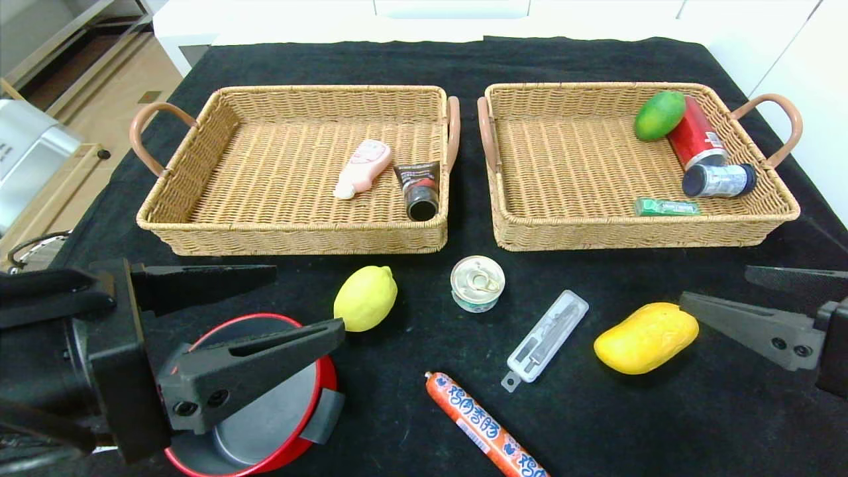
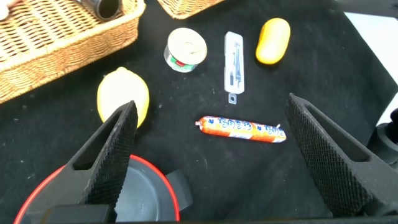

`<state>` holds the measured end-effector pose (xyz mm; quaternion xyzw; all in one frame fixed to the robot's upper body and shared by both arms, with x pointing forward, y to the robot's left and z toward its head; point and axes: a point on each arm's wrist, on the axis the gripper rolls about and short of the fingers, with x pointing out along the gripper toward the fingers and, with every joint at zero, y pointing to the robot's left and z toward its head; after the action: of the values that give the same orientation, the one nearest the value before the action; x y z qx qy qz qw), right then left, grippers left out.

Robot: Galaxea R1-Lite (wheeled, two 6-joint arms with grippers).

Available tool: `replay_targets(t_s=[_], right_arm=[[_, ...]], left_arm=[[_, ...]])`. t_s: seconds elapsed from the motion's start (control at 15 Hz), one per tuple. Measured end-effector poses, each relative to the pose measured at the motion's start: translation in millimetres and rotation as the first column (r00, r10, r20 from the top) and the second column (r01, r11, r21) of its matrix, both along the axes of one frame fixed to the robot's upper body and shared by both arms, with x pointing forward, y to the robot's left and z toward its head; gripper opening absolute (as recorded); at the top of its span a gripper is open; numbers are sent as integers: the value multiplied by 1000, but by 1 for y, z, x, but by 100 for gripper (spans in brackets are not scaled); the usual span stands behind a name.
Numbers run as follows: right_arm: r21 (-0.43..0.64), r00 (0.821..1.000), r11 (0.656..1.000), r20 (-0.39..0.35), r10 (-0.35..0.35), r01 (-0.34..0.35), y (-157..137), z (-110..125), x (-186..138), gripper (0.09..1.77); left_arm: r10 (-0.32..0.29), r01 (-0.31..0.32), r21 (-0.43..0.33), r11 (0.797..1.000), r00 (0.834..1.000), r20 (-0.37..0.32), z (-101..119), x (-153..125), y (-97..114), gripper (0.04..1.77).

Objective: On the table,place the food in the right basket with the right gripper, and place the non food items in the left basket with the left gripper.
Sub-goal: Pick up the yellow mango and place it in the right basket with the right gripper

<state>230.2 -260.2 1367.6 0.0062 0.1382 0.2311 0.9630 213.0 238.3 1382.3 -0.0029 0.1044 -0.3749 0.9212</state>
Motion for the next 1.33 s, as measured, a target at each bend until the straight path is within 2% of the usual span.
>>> replay_targets(t_s=[0.2,0.33,0.47,0.53,0.73,0.93,1.0,1.13,1.27,1.33], right_arm=[[-69,993,994,-75,-94,88,3,2,8,171],[-81,976,985,-143,-165,155,5,5,13,171],[-32,950,973,-211,-231,229,9,11,20,171],[-14,930,963,-254,-265,270,11,13,23,171],[45,852,920,-396,-342,390,20,20,34,171],[52,756,872,-525,-390,486,30,21,48,171],[57,729,855,-554,-402,515,34,20,54,171],[52,692,833,-587,-420,551,38,16,63,171],[40,644,807,-626,-440,590,40,10,71,171],[34,625,796,-639,-448,605,41,7,75,171]], left_arm=[[0,0,0,1000,1000,0,0,0,0,172],[2,-2,-1,1000,1000,1,0,-1,0,172],[3,-3,-4,1000,1000,5,1,-2,1,172],[4,-4,-6,1000,1000,7,1,-3,2,172],[7,-6,-9,1000,1000,11,2,-4,3,172],[7,-7,-14,1000,1000,15,3,-5,4,172],[7,-7,-15,1000,1000,17,3,-6,4,172],[7,-7,-17,1000,1000,19,4,-7,5,172],[8,-7,-19,1000,1000,21,4,-7,5,172],[9,-8,-19,1000,1000,22,4,-7,5,172]])
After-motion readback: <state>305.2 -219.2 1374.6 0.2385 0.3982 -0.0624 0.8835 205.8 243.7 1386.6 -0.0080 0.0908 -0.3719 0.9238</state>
